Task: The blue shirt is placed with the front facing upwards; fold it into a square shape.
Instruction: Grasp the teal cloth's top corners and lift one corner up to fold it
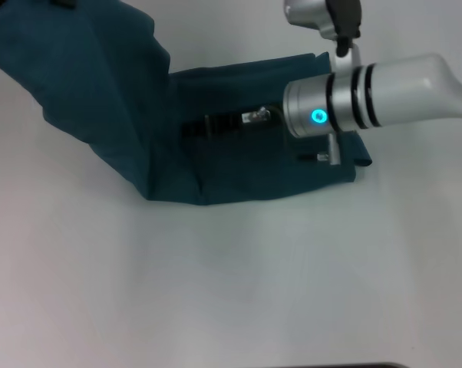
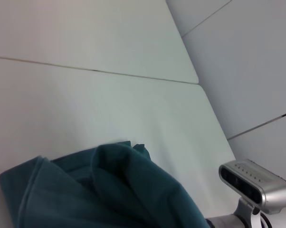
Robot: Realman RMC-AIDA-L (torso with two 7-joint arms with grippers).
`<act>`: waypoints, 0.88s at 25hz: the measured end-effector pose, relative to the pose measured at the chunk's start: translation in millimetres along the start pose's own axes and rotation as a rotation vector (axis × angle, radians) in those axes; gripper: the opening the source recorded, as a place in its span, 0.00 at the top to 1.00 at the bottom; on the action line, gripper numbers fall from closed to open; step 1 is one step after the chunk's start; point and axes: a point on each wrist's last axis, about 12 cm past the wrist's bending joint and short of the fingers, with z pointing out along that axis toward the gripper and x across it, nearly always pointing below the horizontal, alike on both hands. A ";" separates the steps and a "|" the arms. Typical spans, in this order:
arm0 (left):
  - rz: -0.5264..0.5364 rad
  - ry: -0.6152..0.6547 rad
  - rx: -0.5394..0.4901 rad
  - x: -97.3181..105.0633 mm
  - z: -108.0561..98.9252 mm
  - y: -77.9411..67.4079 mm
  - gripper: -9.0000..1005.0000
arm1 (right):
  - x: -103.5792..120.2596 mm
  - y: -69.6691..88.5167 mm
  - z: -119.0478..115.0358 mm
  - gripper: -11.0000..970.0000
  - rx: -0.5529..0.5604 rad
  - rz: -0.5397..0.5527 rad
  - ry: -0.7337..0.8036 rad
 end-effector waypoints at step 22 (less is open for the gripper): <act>0.026 -0.008 -0.001 -2.5 -0.1 -1.0 0.93 | -4.6 20.8 24.7 0.98 0.021 -0.026 0.064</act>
